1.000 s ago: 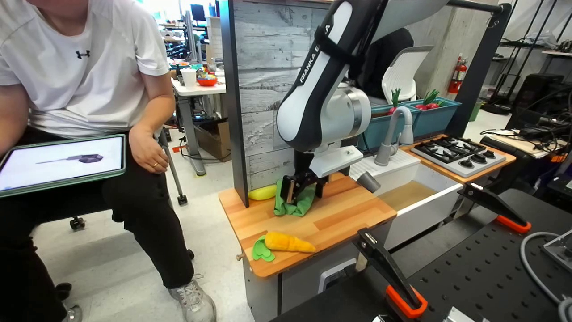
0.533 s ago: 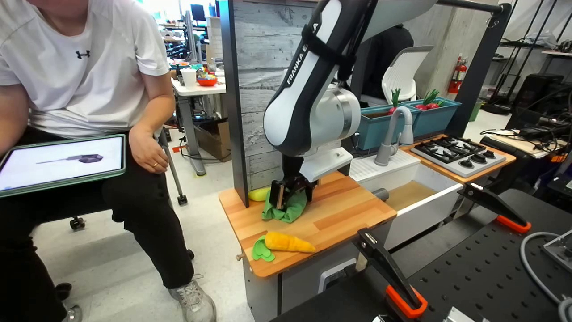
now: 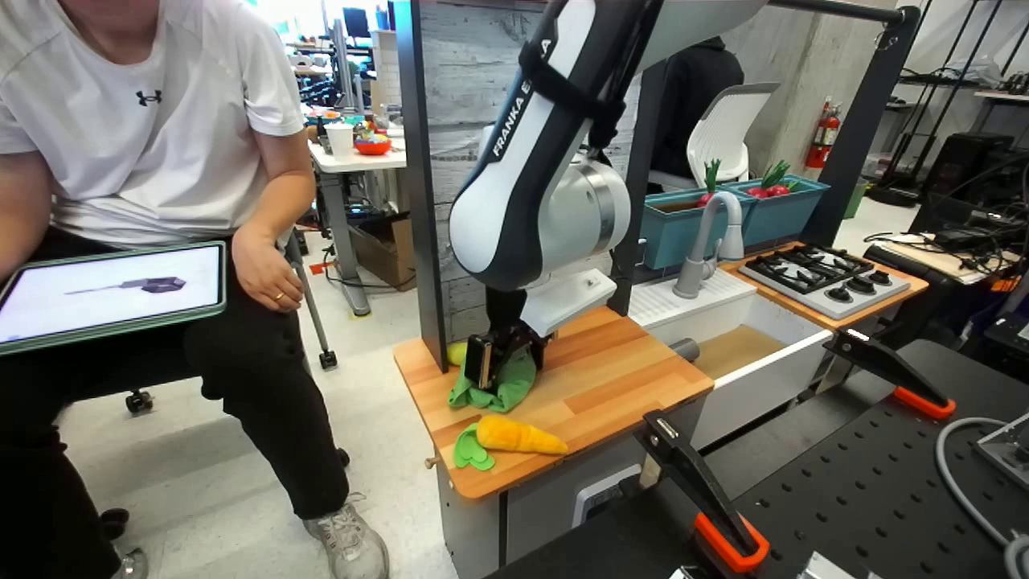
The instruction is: Move the faucet of the sink slightly to the right. Move the green towel to the right and to the left.
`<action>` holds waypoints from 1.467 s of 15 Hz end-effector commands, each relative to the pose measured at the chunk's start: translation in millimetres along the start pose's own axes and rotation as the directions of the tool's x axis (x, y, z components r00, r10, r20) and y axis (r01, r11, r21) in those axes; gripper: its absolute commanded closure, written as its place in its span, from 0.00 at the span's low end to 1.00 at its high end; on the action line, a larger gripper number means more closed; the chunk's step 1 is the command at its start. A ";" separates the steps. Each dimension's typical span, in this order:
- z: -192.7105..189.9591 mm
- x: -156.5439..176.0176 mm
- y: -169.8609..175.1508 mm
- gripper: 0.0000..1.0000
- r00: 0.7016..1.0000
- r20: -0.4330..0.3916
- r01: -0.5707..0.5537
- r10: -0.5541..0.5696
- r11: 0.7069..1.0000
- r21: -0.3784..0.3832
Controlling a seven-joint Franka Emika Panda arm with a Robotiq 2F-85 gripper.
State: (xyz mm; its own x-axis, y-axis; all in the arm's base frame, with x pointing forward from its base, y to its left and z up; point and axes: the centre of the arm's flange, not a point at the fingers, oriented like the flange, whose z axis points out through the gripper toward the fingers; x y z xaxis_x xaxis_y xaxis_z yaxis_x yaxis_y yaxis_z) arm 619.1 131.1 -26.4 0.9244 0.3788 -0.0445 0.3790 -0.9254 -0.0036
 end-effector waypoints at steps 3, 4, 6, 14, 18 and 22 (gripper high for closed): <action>-0.4 4.0 -18.8 0.00 0.999 0.013 0.033 -0.033 0.999 -0.001; -4.5 4.0 -19.7 0.00 0.999 0.008 0.032 -0.032 0.999 -0.003; -13.6 2.8 -22.1 0.00 1.000 -0.005 0.030 -0.030 1.000 -0.009; -76.7 -8.7 -19.8 0.00 0.997 -0.071 -0.025 0.024 1.000 -0.017; -121.4 -21.1 -12.3 0.00 0.992 -0.113 -0.066 0.064 0.998 -0.015; -121.7 -9.5 -6.8 0.00 0.993 -0.099 -0.065 0.063 0.998 -0.018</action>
State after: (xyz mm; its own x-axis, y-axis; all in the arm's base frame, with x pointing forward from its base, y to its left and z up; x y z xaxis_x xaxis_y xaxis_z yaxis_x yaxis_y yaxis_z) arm 612.7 135.1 96.0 0.9463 0.3186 0.0547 0.3181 -0.9479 0.0178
